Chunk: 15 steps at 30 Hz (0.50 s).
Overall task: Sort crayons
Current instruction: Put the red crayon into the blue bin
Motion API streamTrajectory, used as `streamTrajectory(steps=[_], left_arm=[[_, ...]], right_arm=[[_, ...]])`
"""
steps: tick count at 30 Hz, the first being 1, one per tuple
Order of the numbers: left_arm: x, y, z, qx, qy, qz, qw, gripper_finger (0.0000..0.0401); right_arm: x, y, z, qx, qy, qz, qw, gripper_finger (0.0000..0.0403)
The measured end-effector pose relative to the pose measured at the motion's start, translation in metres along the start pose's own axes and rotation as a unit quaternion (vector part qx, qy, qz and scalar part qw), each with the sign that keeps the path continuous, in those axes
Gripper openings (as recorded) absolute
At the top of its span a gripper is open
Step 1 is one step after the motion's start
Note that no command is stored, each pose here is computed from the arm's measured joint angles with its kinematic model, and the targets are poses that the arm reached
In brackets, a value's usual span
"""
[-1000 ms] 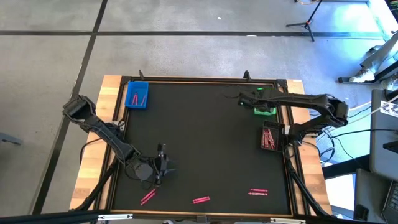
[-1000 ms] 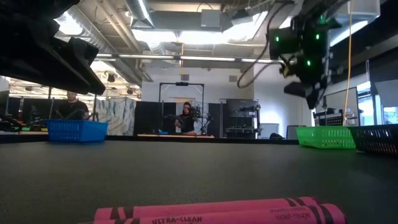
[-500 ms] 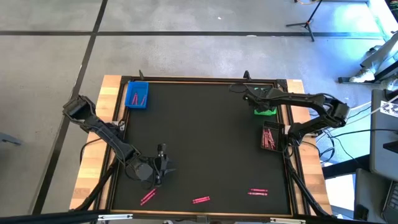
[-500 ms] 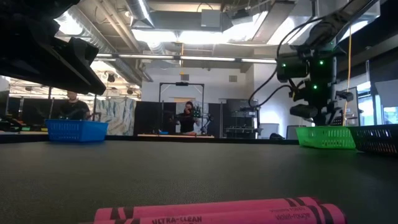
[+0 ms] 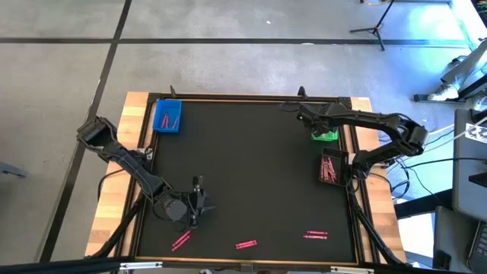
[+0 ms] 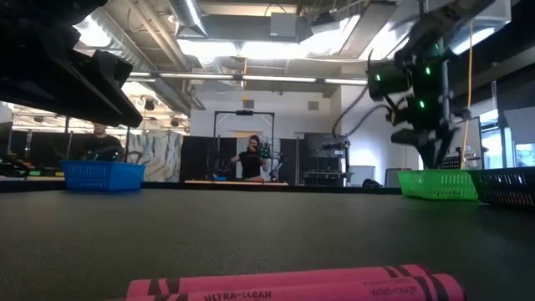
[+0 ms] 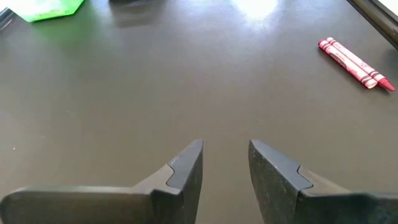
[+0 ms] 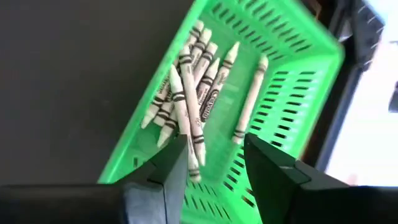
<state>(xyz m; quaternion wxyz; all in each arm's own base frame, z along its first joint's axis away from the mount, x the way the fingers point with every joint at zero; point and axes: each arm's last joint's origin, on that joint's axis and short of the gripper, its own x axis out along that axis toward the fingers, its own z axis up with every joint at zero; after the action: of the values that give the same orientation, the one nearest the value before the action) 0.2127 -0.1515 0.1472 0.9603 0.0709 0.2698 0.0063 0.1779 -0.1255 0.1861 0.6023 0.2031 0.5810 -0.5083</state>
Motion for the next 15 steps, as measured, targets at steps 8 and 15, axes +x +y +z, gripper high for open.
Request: streamTrajectory(steps=[8, 15], left_arm=[[0.000, 0.000, 0.000, -0.001, 0.000, 0.001, 1.000, 0.0120], [-0.001, -0.003, -0.001, -0.001, 0.005, -0.023, 1.000, 0.0120]], right_arm=[[-0.070, 0.029, 0.000, -0.088, -0.048, 0.058, 0.993, 0.0158], [-0.113, 0.071, -0.042, -0.193, -0.100, 0.127, 0.968, 0.0158]])
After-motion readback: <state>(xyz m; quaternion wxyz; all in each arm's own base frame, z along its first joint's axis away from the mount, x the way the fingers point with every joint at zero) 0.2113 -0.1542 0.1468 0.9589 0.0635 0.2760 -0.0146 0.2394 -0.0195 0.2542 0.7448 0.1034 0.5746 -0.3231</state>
